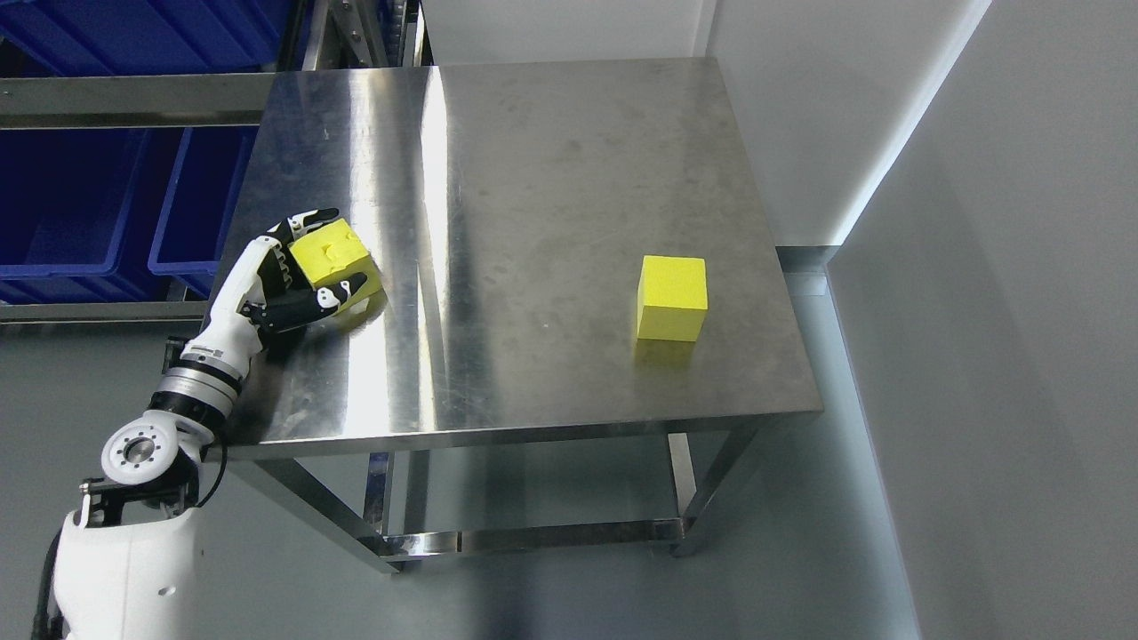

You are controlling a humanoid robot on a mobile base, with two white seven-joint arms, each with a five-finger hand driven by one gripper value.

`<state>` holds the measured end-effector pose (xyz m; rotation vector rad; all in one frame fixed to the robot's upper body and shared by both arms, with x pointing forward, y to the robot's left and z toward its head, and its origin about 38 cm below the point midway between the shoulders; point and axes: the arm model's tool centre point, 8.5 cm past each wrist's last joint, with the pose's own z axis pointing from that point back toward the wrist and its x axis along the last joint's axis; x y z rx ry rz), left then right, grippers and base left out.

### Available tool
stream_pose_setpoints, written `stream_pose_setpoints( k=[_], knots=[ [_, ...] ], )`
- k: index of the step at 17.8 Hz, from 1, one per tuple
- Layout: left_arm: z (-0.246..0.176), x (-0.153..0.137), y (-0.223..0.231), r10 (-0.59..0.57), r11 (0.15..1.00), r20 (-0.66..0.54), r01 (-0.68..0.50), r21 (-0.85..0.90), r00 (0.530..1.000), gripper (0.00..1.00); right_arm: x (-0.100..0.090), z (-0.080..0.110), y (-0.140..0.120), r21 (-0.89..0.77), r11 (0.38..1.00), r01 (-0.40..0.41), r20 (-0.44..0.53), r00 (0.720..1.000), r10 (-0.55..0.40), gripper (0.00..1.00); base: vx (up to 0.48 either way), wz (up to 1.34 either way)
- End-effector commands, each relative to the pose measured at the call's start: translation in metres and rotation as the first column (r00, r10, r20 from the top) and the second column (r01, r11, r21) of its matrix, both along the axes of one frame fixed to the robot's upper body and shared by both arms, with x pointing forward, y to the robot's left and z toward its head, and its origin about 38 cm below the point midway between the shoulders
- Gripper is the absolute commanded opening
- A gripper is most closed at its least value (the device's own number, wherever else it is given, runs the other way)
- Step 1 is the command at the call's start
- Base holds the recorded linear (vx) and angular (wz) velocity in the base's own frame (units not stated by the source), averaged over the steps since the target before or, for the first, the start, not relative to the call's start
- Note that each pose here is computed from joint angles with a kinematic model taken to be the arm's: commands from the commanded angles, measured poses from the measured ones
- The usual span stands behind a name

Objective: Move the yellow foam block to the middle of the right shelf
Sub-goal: 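Reach the left hand to the nearer yellow foam cube and grasp it, then lift the yellow cube off the table with the left hand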

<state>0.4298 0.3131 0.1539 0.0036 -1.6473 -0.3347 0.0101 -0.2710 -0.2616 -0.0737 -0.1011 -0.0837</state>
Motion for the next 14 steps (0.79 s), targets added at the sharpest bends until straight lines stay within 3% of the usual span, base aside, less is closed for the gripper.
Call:
stream_pose_setpoints(
  k=[1,3,7,10,14],
  knots=[
    [-0.002,-0.005,0.005,0.054,0.993,0.107,-0.043,-0.111,0.993,0.19,0.008,0.001,-0.012,-0.018,1.0,-0.002,0.02,1.0,0.002,1.0,0.0,0.0],
    [0.013,-0.008,0.005,0.072,0.988,0.221,-0.038,-0.153,0.973,0.11,0.007,0.001,-0.012,-0.018,1.0,-0.002,0.019,1.0,0.002,1.0,0.0,0.0],
    [0.068,-0.022,0.03,0.142,0.976,0.446,-0.05,-0.213,0.884,0.09,0.008,0.001,-0.012,-0.018,1.0,-0.002,0.02,1.0,0.002,1.0,0.0,0.0],
    [0.071,-0.032,0.04,0.173,0.968,0.501,-0.051,-0.247,0.848,0.1,0.008,0.001,-0.012,-0.018,1.0,-0.002,0.022,1.0,0.002,1.0,0.0,0.0],
    [0.066,-0.041,0.048,0.196,0.959,0.502,-0.057,-0.279,0.842,0.1,0.008,0.001,-0.012,-0.018,1.0,-0.002,0.02,1.0,0.002,1.0,-0.037,0.0]
  ],
)
